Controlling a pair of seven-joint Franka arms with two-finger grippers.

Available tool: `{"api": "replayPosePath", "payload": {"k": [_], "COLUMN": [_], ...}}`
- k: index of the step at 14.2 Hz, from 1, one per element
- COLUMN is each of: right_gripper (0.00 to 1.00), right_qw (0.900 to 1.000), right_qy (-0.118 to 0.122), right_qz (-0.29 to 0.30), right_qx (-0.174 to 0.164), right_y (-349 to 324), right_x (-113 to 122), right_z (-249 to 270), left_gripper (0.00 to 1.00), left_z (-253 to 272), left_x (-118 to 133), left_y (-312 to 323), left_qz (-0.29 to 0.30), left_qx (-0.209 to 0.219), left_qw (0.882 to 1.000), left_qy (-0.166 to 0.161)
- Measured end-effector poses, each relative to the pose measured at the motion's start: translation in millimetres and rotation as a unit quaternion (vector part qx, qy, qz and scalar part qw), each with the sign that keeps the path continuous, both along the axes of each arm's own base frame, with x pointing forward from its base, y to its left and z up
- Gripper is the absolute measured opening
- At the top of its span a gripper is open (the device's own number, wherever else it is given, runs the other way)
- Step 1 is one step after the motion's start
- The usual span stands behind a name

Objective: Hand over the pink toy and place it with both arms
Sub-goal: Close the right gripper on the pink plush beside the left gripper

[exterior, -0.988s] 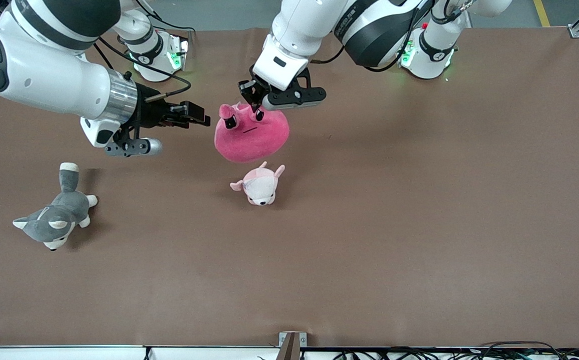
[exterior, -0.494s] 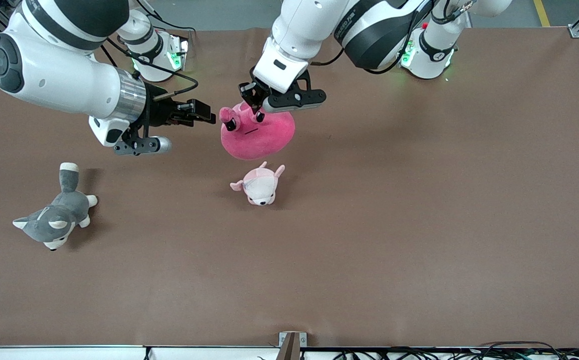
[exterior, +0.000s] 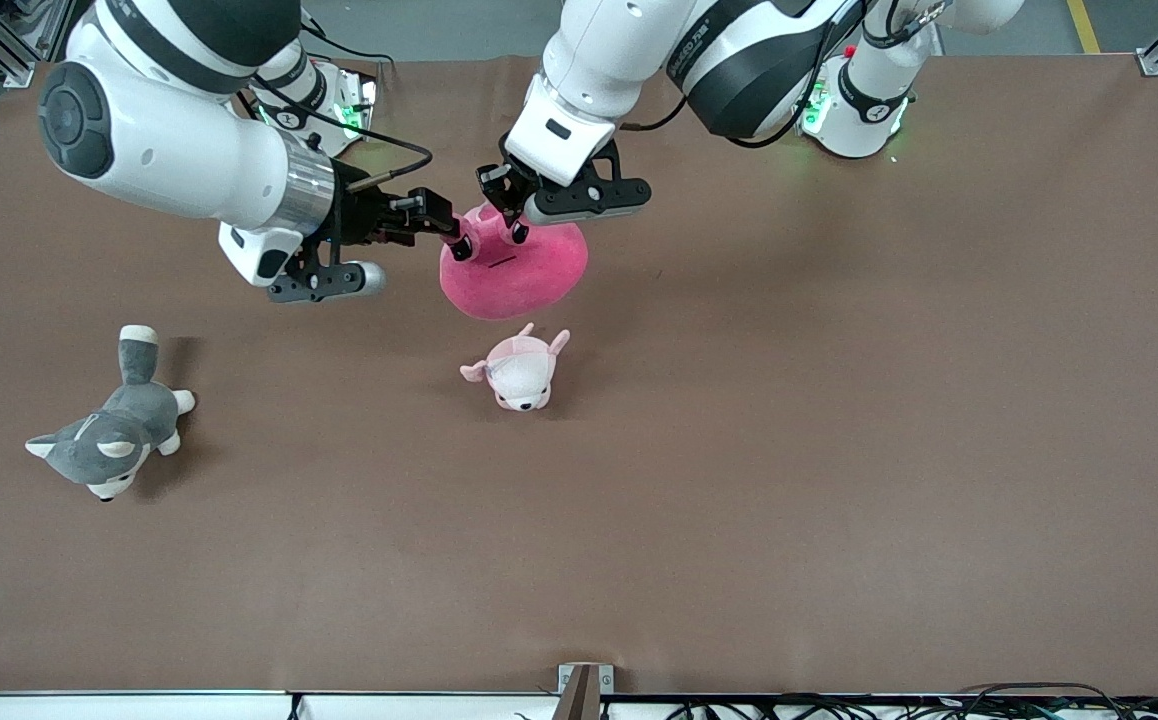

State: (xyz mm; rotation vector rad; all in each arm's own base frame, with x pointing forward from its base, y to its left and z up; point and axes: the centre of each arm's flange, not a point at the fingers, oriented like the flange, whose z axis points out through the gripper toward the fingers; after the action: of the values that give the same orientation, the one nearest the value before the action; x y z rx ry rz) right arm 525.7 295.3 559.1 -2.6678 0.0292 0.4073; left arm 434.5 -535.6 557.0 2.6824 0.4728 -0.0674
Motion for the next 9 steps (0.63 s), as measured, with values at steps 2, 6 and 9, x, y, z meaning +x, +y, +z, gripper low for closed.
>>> {"api": "replayPosePath", "payload": {"k": [2,6,9], "right_gripper": [0.67,0.67,0.67], "right_qw": [1.000,1.000,1.000], "right_qy": [-0.001,-0.008,-0.010], "right_qz": [0.007,0.013,0.014], "right_qx": [-0.008,-0.017,-0.017], "right_y": [6,14,16], "right_x": [-2,-3,-3], "right_z": [-4,-10,-10], "left_gripper": [0.09,0.09,0.09], "left_z": [0,0,0], "left_x": [0,0,0], "left_y": [0,0,0], "left_qz": [0.000,0.000,0.000], "left_qx": [0.000,0.000,0.000], "left_qw": [1.000,1.000,1.000], "left_qy": [0.000,0.000,0.000]}}
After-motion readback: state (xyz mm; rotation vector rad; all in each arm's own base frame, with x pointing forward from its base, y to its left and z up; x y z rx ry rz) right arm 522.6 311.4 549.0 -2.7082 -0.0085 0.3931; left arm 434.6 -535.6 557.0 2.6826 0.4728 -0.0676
